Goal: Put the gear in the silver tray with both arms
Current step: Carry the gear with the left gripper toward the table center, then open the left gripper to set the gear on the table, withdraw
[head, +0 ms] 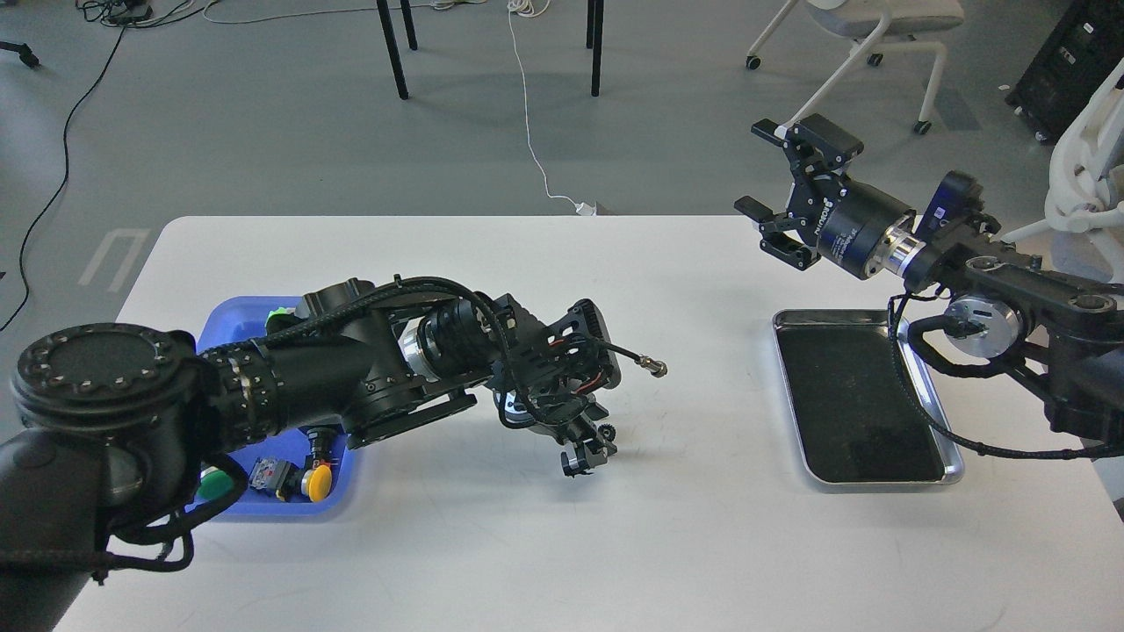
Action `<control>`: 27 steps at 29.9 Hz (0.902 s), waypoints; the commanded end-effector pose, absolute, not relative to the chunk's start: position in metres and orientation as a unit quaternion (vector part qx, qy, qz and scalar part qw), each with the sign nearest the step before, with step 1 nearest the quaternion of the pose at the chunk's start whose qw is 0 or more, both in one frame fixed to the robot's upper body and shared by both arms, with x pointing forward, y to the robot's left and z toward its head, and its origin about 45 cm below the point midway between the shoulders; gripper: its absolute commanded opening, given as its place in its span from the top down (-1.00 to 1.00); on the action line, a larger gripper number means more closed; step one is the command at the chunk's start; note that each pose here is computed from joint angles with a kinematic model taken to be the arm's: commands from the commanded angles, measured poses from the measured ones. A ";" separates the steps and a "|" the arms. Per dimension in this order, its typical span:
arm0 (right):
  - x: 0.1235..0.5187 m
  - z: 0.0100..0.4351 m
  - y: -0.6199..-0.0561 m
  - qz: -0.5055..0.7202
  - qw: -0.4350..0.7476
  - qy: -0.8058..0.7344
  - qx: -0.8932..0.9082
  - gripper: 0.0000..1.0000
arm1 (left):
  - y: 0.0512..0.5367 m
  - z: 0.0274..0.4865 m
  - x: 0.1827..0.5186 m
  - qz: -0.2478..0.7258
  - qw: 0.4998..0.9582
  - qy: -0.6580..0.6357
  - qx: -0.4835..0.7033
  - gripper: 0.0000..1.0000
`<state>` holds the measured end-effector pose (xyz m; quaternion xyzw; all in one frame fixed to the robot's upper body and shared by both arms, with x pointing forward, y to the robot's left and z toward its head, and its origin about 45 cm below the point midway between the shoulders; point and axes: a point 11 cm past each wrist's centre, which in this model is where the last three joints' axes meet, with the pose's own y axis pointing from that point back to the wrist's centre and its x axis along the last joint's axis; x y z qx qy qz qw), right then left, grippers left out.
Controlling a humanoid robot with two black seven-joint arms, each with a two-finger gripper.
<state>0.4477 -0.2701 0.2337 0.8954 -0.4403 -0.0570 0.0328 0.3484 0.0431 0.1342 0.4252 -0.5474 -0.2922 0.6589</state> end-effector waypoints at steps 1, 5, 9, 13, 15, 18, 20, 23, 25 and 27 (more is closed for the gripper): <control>0.447 0.233 -0.273 -0.058 0.033 -0.442 0.895 -0.99 | 0.035 0.150 0.356 -0.282 0.657 -0.561 0.418 -0.72; 0.446 0.236 -0.280 -0.056 0.034 -0.445 0.893 -0.99 | 0.013 0.174 0.349 -0.261 0.690 -0.560 0.376 -0.84; 0.440 0.236 -0.297 -0.059 0.039 -0.453 0.889 -0.99 | -0.004 0.195 0.346 -0.221 0.745 -0.536 0.329 -0.92; 0.425 0.227 -0.314 -0.073 0.049 -0.460 0.884 -0.99 | 0.037 0.217 0.376 -0.120 0.820 -0.464 0.312 -0.94; 0.418 0.223 -0.320 -0.081 0.052 -0.460 0.883 -0.99 | 0.066 0.218 0.386 -0.059 0.859 -0.415 0.294 -0.94; 0.410 0.226 -0.326 -0.069 0.071 -0.447 0.889 -0.99 | 0.100 0.233 0.397 0.048 0.899 -0.366 0.237 -0.95; 0.404 0.226 -0.322 -0.048 0.098 -0.423 0.900 -0.99 | 0.123 0.242 0.398 0.111 0.923 -0.315 0.191 -0.95; 0.393 0.222 -0.309 -0.007 0.148 -0.367 0.918 -0.99 | 0.158 0.248 0.395 0.205 0.949 -0.216 0.107 -0.95; 0.387 0.217 -0.304 0.024 0.186 -0.331 0.925 -0.99 | 0.178 0.249 0.396 0.268 0.949 -0.156 0.051 -0.95; 0.381 0.212 -0.301 0.060 0.228 -0.292 0.927 -0.99 | 0.202 0.241 0.395 0.330 0.939 -0.101 0.002 -0.95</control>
